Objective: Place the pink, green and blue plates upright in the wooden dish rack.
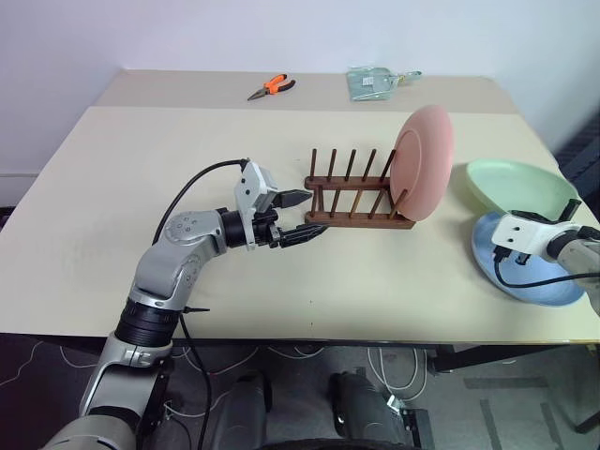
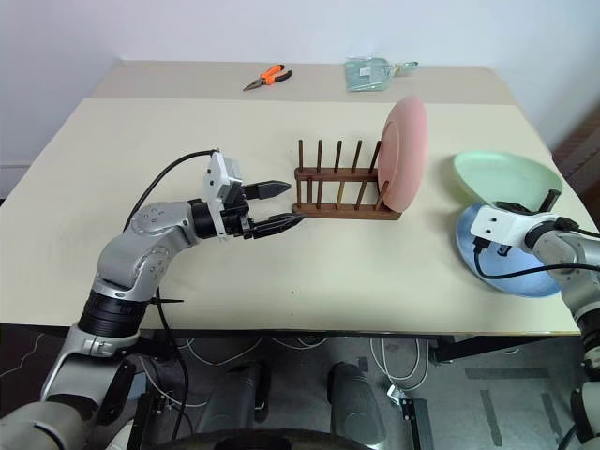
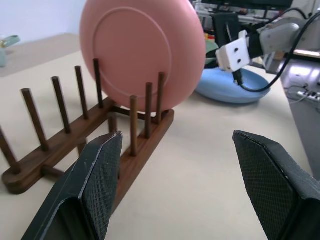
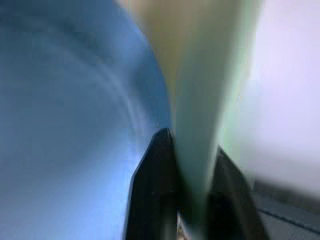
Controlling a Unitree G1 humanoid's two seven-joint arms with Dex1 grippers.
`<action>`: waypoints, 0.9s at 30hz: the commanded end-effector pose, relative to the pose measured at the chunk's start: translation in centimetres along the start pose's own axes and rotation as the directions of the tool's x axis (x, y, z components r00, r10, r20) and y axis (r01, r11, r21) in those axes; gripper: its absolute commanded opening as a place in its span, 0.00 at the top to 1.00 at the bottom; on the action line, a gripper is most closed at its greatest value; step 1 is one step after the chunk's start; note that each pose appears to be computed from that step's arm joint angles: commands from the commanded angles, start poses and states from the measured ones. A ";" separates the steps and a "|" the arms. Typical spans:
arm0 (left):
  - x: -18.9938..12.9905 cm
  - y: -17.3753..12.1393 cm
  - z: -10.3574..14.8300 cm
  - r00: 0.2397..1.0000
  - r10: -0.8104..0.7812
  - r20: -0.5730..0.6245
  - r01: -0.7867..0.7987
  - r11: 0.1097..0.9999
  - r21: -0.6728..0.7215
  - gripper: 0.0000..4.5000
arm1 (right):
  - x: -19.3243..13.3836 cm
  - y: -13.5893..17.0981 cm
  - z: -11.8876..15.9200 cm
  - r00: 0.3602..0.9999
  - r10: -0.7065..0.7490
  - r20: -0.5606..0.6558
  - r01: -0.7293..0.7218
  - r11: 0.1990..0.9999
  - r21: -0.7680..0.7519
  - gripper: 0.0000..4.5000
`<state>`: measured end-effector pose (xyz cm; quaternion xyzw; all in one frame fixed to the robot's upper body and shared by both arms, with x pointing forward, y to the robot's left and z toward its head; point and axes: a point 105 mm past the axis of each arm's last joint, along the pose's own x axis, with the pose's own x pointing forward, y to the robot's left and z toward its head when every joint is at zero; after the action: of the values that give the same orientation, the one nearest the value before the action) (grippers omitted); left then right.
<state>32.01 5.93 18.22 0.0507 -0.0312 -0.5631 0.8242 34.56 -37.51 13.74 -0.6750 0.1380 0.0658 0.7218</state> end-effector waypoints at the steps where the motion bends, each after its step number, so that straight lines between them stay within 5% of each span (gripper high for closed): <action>1: -0.9 1.3 1.6 0.993 0.092 0.068 -0.097 0.993 0.072 0.19 | -2.4 -6.1 1.2 0.968 -0.250 0.020 0.250 0.968 -0.001 0.98; 4: -2.0 3.6 1.6 0.970 0.229 0.086 -0.236 0.967 0.098 0.19 | -4.8 -9.5 3.6 0.901 -0.430 0.057 0.416 0.894 0.164 0.98; 7: -3.7 5.8 1.0 0.940 0.335 0.070 -0.341 0.932 0.122 0.19 | -8.3 -12.8 6.5 0.779 -0.621 0.087 0.485 0.684 0.545 0.98; 8: -4.5 6.2 0.2 0.939 0.340 0.043 -0.343 0.932 0.120 0.19 | -10.0 -14.2 9.6 0.701 -0.693 0.168 0.355 0.543 0.761 0.98; 10: -5.5 6.5 -1.4 0.943 0.334 -0.010 -0.331 0.938 0.107 0.19 | -13.1 -15.6 15.0 0.568 -0.744 0.352 -0.017 0.416 0.909 0.98; 15: -5.4 6.4 -1.9 0.955 0.296 -0.015 -0.294 0.953 0.077 0.19 | -16.2 -14.7 22.7 0.409 -0.704 0.580 -0.609 0.262 0.748 0.98; 17: -5.0 6.0 -1.7 0.961 0.277 -0.005 -0.276 0.959 0.069 0.19 | -15.7 -13.6 24.9 0.429 -0.678 0.597 -0.691 0.180 0.700 0.98; 22: -4.3 4.9 -1.3 0.973 0.232 0.013 -0.233 0.971 0.052 0.19 | -12.0 -11.0 25.6 0.599 -0.621 0.506 -0.641 0.006 0.767 0.98; 27: -4.0 3.2 -1.1 0.986 0.168 0.019 -0.168 0.985 0.035 0.19 | -9.6 -8.4 25.0 0.690 -0.550 0.470 -0.572 -0.017 0.820 0.98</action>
<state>34.33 11.40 16.39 0.0571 -0.0329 -0.4759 0.8771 30.80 -12.49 25.22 0.1582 -0.1295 0.2138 0.9552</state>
